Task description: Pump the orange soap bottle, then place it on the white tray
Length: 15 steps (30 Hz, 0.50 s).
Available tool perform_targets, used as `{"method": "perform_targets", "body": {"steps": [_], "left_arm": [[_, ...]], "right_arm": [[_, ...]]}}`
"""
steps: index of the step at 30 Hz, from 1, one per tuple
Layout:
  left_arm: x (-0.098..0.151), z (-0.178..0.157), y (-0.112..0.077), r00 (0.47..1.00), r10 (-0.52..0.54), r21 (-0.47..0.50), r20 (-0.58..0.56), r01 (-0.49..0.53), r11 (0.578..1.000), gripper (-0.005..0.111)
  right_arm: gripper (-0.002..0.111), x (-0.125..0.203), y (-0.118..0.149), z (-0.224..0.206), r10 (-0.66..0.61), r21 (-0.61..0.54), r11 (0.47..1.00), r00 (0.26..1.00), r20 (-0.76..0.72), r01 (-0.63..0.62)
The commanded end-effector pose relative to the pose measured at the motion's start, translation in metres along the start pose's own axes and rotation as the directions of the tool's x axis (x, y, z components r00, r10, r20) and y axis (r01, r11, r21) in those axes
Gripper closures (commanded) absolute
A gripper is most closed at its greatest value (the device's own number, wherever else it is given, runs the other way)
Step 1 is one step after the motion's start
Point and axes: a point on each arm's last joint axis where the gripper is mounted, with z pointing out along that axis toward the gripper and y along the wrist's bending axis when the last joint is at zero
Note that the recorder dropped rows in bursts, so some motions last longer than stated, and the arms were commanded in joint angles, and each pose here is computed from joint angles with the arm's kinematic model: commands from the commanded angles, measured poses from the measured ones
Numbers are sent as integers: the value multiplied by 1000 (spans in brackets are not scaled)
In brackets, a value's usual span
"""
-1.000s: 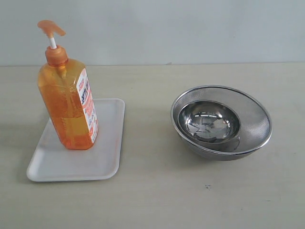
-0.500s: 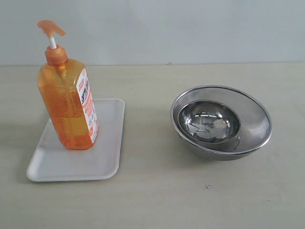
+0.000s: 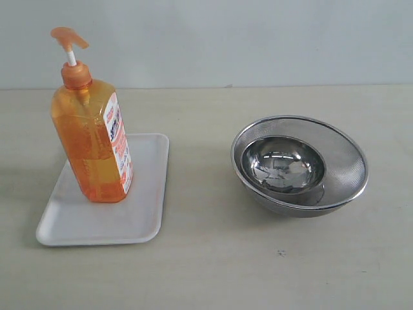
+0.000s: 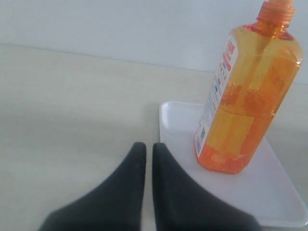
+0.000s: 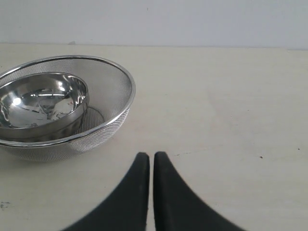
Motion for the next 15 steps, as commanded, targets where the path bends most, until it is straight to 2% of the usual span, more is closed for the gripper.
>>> {"method": "perform_targets", "body": {"steps": [1,15], "left_arm": [[0,0,0,1000,6,-5,4,-6,1000,102],[0,0,0,1000,6,-5,4,-6,1000,102]], "right_arm": [[108,0,0,0,-2,5,1000,1000,8,2],[108,1,0,0,-1,5,1000,1000,1,1]]}}
